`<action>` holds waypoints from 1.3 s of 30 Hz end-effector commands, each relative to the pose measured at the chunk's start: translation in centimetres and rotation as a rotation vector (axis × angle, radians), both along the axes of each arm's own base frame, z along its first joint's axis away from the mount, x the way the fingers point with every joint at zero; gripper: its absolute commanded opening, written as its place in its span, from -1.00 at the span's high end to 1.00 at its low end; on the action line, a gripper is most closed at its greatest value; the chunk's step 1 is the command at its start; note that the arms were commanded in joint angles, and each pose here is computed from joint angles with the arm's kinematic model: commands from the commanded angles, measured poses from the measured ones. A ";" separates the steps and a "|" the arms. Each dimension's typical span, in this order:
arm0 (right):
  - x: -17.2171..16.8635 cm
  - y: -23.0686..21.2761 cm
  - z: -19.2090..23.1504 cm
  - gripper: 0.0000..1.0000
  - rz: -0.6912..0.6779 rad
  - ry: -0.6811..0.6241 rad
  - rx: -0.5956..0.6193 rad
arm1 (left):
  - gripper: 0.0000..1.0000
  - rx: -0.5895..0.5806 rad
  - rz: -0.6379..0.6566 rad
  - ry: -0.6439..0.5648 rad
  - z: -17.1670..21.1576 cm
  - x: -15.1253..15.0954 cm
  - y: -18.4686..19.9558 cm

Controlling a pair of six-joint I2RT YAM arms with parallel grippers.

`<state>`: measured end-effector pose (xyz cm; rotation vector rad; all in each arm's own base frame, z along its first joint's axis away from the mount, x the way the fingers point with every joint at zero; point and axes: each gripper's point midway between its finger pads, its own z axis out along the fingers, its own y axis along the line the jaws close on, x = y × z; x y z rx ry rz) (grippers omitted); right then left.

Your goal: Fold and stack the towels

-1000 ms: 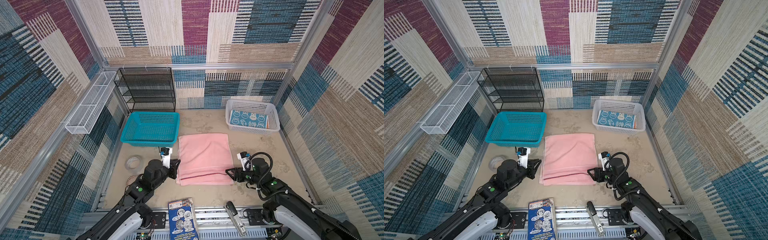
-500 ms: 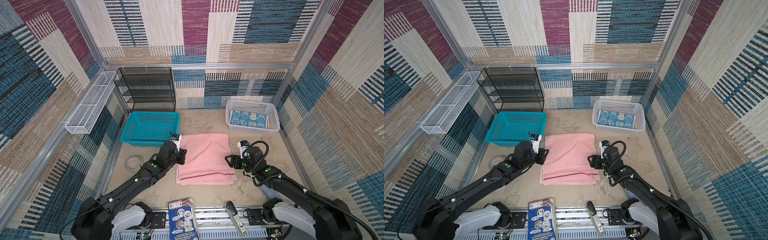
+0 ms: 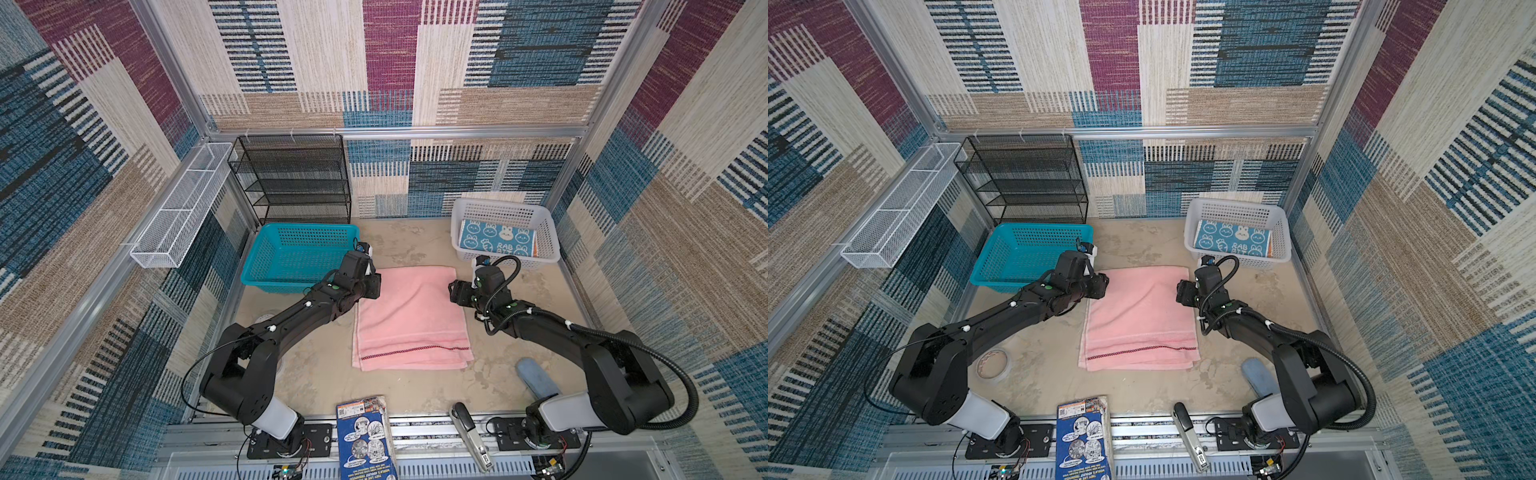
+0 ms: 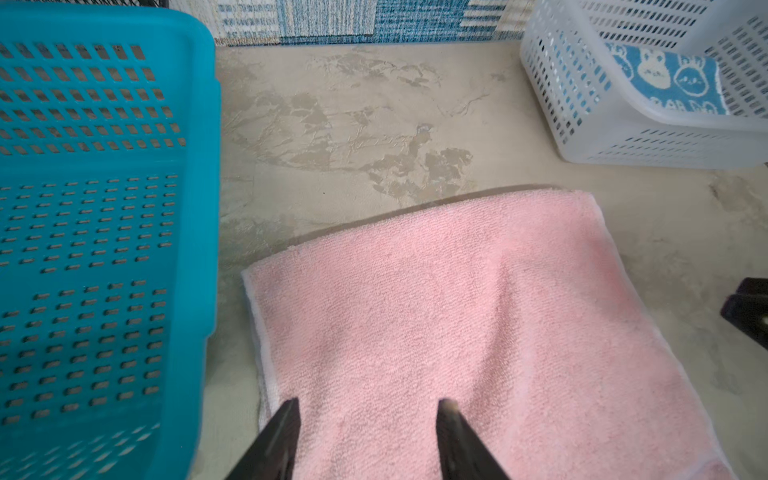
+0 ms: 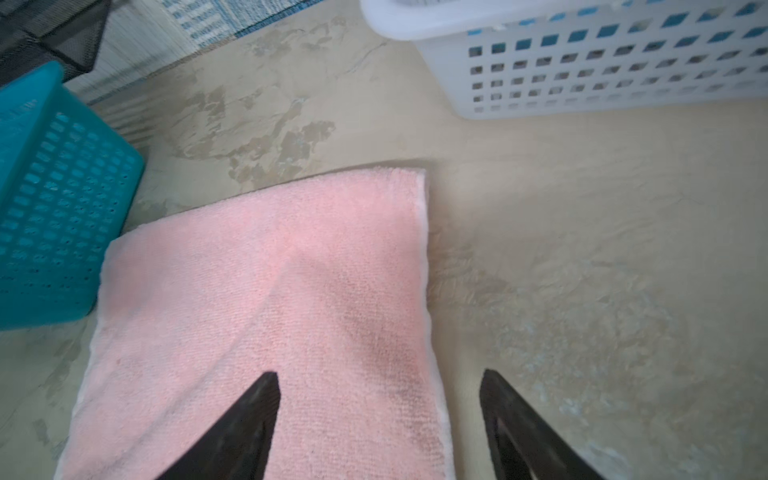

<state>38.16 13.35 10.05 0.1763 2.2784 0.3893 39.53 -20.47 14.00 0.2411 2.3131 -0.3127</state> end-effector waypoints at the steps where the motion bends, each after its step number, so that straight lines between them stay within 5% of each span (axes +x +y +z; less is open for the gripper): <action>1: 2.3 -0.5 0.5 -0.57 -0.028 -0.038 -0.009 | -0.17 0.007 0.016 0.025 -0.3 0.7 0.2; 13: 9.5 0.2 -1.9 -0.32 -0.034 0.004 -0.027 | -0.18 0.044 0.039 0.064 -1.8 2.5 0.5; 24: 12.7 0.0 -4.2 -0.17 -0.099 0.018 -0.053 | -0.16 0.040 0.036 0.087 -2.5 2.2 0.9; 32: 13.0 1.0 -5.6 0.28 -0.074 0.049 -0.017 | -0.15 0.039 0.035 0.096 -2.7 2.0 1.0; 37: 12.8 0.8 -5.5 0.92 -0.081 0.046 -0.021 | -0.15 0.037 0.030 0.097 -2.7 1.9 1.0; 39: 12.6 0.5 -5.1 1.00 -0.091 0.038 -0.029 | -0.15 0.035 0.026 0.097 -2.6 2.0 0.8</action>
